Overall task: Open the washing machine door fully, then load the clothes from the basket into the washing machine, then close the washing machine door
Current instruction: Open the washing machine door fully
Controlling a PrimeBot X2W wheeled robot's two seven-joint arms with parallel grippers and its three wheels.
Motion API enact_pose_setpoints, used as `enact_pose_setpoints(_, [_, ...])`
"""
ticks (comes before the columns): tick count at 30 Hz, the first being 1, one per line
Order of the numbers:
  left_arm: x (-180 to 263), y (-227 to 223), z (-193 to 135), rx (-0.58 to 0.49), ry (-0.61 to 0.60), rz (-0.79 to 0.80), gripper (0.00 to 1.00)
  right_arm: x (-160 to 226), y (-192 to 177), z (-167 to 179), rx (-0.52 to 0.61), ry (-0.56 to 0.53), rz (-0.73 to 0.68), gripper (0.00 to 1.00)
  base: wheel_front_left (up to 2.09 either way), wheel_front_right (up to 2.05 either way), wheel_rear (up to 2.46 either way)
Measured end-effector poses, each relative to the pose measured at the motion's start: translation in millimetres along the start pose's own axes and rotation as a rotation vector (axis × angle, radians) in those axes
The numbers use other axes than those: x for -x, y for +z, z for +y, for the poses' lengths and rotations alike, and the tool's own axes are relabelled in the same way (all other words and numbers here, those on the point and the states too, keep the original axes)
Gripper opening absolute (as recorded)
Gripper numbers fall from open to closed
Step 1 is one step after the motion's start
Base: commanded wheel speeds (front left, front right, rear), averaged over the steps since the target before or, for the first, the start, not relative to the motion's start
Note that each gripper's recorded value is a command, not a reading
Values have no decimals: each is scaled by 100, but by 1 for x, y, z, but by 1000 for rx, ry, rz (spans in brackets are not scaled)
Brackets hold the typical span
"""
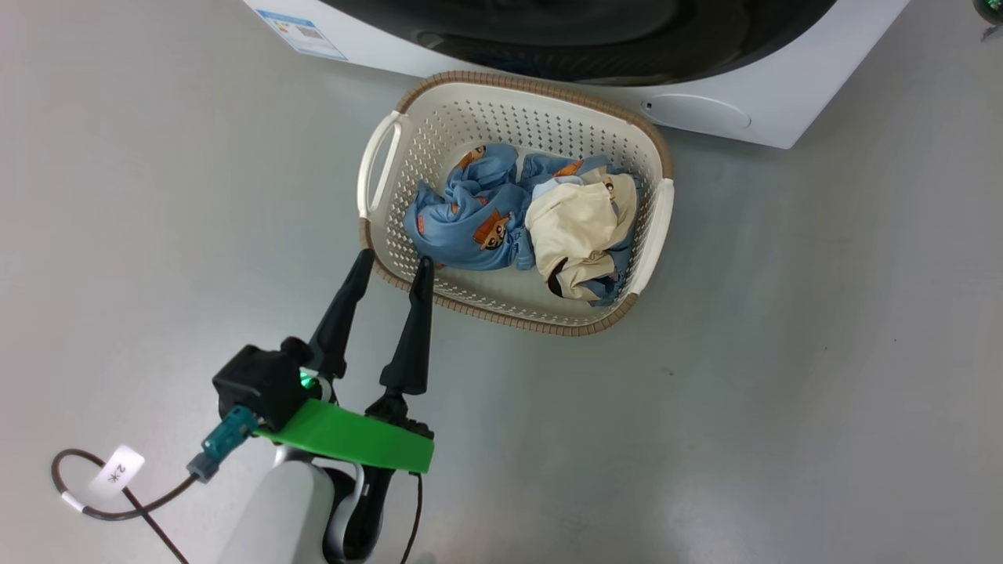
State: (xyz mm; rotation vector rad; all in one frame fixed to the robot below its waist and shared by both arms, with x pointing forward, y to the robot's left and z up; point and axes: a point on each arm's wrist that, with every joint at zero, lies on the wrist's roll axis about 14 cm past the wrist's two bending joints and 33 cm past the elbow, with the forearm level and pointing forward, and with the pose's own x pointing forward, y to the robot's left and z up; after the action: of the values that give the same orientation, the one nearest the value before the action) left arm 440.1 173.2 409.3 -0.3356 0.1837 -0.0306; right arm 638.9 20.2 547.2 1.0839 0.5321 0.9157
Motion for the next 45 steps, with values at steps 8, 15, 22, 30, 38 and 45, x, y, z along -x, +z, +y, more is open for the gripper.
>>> enact_pose_setpoints(8, [0, 8, -4, -1, -12, -21, 100, 1, -10, 8, 18, -2, 40, 0, 0, 0, 0])
enact_pose_setpoints(15, [3, 23, -11, -9, -28, -60, 100, 9, -31, 17, 19, -12, 82, 0, 0, 0, 0])
enact_pose_setpoints(22, [15, 34, -13, -19, -29, -89, 100, 16, -59, 31, 13, -13, 139, 0, 0, 0, 0])
enact_pose_setpoints(30, [33, 39, -14, -14, -18, -107, 100, 22, -89, 52, 15, 3, 210, 0, 0, 0, 0])
enact_pose_setpoints(38, [54, 48, -12, -35, -2, -135, 100, 30, -131, 71, 10, 15, 304, 0, 0, 0, 0])
enact_pose_setpoints(45, [72, 53, -8, -39, 17, -159, 100, 37, -163, 91, 7, 38, 367, 0, 0, 0, 0])
